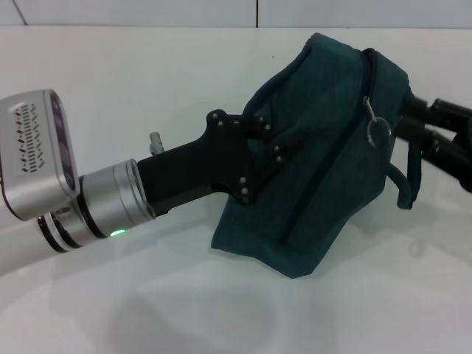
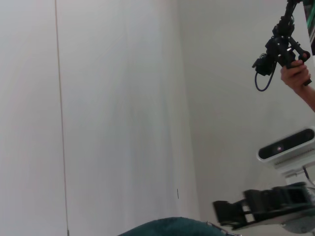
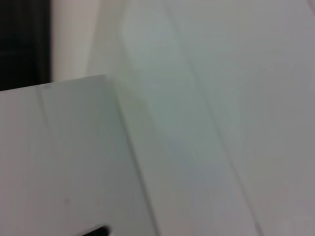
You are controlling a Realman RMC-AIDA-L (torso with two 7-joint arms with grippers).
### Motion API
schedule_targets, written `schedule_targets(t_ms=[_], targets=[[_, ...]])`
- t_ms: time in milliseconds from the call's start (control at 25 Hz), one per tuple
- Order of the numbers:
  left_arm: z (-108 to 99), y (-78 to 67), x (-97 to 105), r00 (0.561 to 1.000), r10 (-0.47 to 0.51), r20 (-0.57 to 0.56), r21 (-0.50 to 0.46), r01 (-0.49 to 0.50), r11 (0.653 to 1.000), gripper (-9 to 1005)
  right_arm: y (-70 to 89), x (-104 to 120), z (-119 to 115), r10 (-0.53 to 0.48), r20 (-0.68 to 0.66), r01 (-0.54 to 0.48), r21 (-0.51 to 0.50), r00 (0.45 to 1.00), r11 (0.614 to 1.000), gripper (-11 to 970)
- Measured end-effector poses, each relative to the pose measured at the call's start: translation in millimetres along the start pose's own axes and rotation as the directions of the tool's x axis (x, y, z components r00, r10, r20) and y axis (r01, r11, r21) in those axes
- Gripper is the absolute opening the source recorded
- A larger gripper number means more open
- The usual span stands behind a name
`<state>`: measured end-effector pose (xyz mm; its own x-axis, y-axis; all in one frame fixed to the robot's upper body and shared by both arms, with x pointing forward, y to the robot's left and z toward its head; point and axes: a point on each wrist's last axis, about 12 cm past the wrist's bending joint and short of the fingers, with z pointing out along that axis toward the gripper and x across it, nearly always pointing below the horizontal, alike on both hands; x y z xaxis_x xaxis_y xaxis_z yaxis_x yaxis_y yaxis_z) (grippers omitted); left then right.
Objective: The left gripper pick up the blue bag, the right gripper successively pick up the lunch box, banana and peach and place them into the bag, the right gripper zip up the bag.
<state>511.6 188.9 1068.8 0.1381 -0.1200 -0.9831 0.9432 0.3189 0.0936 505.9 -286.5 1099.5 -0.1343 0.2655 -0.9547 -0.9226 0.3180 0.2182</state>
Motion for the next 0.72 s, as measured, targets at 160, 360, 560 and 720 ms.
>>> schedule_targets(t_ms=[160,360,560,720], targets=[[0,0.2,-1,1.0,0.004,0.002,-0.001,-0.004,1.0,101,0.2,-3,3,-0.007,-0.031,0.006,-0.04,1.0,0.999,368],[-1,-0.2,0,1.0,0.003,0.001,-0.003,-0.003,1.0,101,-3.8,-6,2,-0.002,-0.032,0.001,-0.018,0.999,1.0,367],[-1,-1.1,0,1.0,0.001,-0.003,0.001,-0.001,1.0,101,-10.9,-8,-4,-0.01,-0.015,0.011,0.062,1.0,0.998,370],[1,-0.8,0,1.0,0.004,-0.002,0.008,-0.004,1.0,100,-18.0,-7,-3,0.007,-0.04,-0.003,0.108,0.999,0.994,376]])
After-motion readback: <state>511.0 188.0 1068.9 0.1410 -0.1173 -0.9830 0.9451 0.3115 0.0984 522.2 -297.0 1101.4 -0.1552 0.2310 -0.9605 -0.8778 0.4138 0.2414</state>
